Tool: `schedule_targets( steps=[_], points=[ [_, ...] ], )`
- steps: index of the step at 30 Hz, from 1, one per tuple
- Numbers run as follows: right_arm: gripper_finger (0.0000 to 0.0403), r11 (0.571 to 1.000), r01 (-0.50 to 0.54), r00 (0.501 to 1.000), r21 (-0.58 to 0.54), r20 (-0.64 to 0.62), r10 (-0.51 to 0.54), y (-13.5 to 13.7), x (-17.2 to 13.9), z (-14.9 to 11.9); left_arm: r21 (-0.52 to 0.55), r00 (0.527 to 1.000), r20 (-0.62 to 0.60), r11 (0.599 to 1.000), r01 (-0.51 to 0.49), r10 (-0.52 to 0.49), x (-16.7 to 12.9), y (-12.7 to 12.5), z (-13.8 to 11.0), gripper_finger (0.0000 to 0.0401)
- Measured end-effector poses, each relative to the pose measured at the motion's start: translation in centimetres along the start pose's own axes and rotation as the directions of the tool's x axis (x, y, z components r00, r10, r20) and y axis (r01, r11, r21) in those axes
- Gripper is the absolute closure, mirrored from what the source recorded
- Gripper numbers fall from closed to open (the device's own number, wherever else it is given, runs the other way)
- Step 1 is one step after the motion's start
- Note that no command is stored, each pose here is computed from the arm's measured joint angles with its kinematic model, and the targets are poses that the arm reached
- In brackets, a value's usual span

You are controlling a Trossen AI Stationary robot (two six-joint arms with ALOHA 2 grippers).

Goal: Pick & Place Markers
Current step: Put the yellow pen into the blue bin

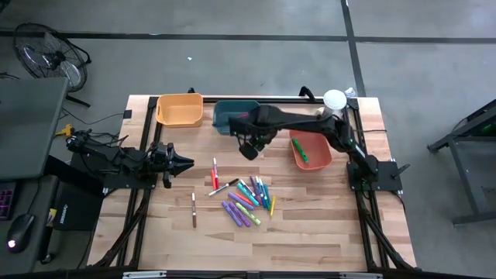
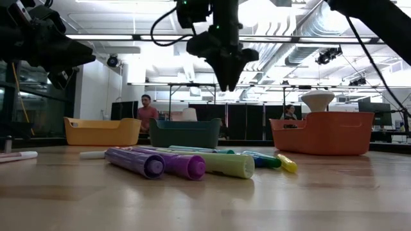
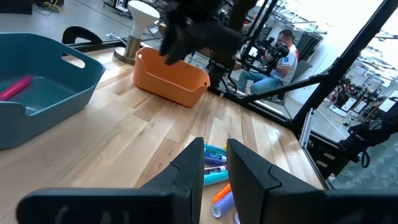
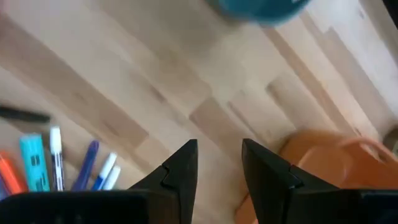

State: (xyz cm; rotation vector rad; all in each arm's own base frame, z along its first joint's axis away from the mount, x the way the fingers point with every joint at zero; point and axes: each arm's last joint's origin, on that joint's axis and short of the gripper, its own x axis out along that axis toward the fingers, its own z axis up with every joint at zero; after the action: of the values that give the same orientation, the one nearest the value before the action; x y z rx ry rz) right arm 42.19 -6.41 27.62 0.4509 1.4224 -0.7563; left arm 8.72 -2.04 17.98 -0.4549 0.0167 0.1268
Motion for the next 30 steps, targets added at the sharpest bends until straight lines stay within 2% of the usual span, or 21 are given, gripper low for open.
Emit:
schedule_targets(
  steps=[8, 21, 26, 30],
  points=[
    [0.0288, 0.999, -0.016, 1.0, -0.033, 0.0, 0.016, 3.9, -0.9, -3.3, 0.0, 1.0, 0.0, 1.0, 0.0, 0.0, 0.0, 0.0, 0.0, 0.0334],
    [0.0288, 0.998, 0.014, 0.999, -0.06, -0.03, -0.016, 9.5, 0.6, -10.2, 0.0, 1.0, 0.0, 1.0, 0.0, 0.0, 0.0, 0.0, 0.0, 0.0334],
    [0.0288, 0.999, -0.048, 0.998, -0.01, -0.043, 0.048, 10.6, 1.4, -13.4, 0.0, 1.0, 0.0, 1.0, 0.0, 0.0, 0.0, 0.0, 0.0, 0.0334],
    [0.0288, 0.992, -0.091, 0.992, 0.089, -0.081, 0.098, 10.4, 2.6, -16.0, 0.001, 1.0, 0.0, 1.0, 0.0, 0.0, 0.0, 0.0, 0.0, 0.0334]
  ],
)
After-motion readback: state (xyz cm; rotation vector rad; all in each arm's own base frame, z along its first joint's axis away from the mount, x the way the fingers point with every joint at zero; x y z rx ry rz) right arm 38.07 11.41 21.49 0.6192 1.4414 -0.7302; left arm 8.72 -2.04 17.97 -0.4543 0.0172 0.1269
